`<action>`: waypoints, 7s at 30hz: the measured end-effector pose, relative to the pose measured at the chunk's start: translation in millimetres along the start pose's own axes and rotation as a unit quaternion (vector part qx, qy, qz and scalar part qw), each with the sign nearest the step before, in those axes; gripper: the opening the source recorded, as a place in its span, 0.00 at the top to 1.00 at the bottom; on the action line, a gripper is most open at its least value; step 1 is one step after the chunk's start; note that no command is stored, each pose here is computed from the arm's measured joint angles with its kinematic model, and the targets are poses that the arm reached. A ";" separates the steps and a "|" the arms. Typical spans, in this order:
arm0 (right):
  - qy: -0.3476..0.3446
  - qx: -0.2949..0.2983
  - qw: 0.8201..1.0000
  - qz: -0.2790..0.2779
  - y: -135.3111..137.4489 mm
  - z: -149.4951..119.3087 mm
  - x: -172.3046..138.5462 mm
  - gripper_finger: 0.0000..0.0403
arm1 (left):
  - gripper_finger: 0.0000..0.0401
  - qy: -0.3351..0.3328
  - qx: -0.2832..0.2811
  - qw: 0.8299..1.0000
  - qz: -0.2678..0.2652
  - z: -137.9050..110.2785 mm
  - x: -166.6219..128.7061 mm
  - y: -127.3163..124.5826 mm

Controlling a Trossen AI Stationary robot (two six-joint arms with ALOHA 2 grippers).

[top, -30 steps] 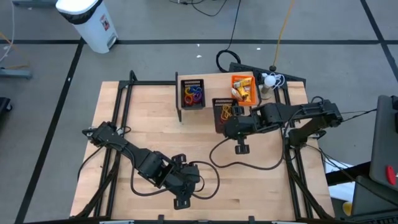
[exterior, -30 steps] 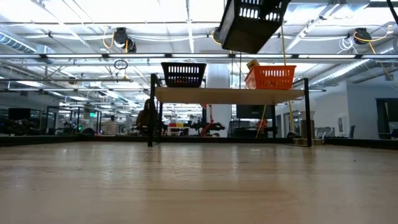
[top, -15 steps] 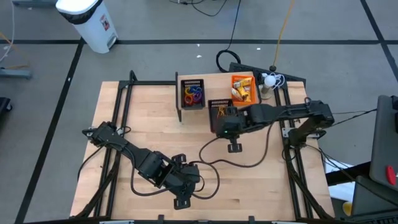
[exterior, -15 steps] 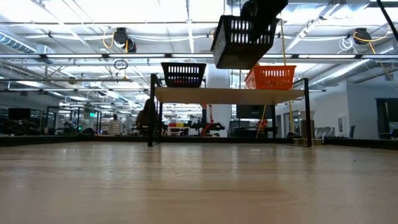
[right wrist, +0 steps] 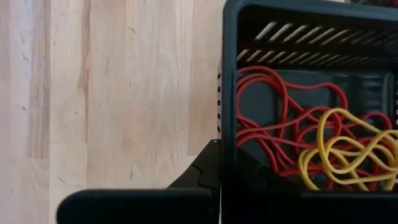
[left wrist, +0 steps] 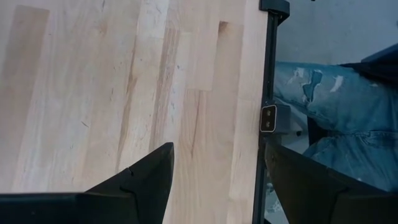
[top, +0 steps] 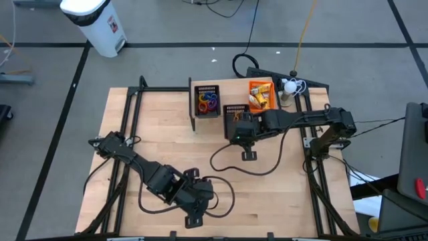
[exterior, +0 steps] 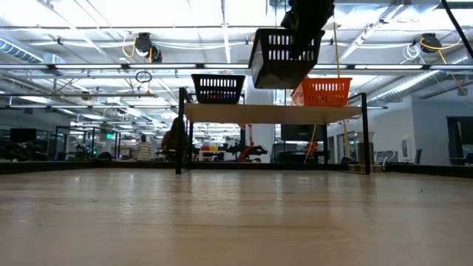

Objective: Pick & Place Office Desk Supplies
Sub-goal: Put the black bin with rubber band on the shelf, then return to Home Position

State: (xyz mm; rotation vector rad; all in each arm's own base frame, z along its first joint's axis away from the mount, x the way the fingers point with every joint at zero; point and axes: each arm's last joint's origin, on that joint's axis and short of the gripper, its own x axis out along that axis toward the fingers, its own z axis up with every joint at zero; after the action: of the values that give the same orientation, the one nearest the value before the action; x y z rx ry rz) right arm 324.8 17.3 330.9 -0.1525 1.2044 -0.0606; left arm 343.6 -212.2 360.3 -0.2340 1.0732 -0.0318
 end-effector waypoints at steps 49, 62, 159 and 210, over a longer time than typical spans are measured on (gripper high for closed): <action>-0.003 0.010 1.000 -0.002 -47.8 -1.8 7.8 1.00 | 0.36 -0.004 -0.026 1.000 -0.004 0.3 -0.1 -1.4; 0.002 0.008 1.000 -0.011 -64.1 -5.2 9.3 1.00 | 0.36 -0.011 -0.027 0.999 -0.014 2.0 -0.2 -3.0; 0.018 0.038 0.998 -0.045 -124.7 -7.3 46.6 0.37 | 0.36 -0.018 -0.028 0.999 -0.022 3.6 -0.3 -4.2; -0.405 -0.031 0.864 0.298 169.7 -198.6 -22.3 0.36 | 0.36 -0.232 0.149 0.954 0.118 -90.0 -1.5 -84.1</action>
State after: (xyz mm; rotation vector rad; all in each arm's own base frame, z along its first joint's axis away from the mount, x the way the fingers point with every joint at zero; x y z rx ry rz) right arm 125.6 170.9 256.7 0.1418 0.3634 0.5428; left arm 271.7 -309.7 337.9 0.1589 0.6100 0.0733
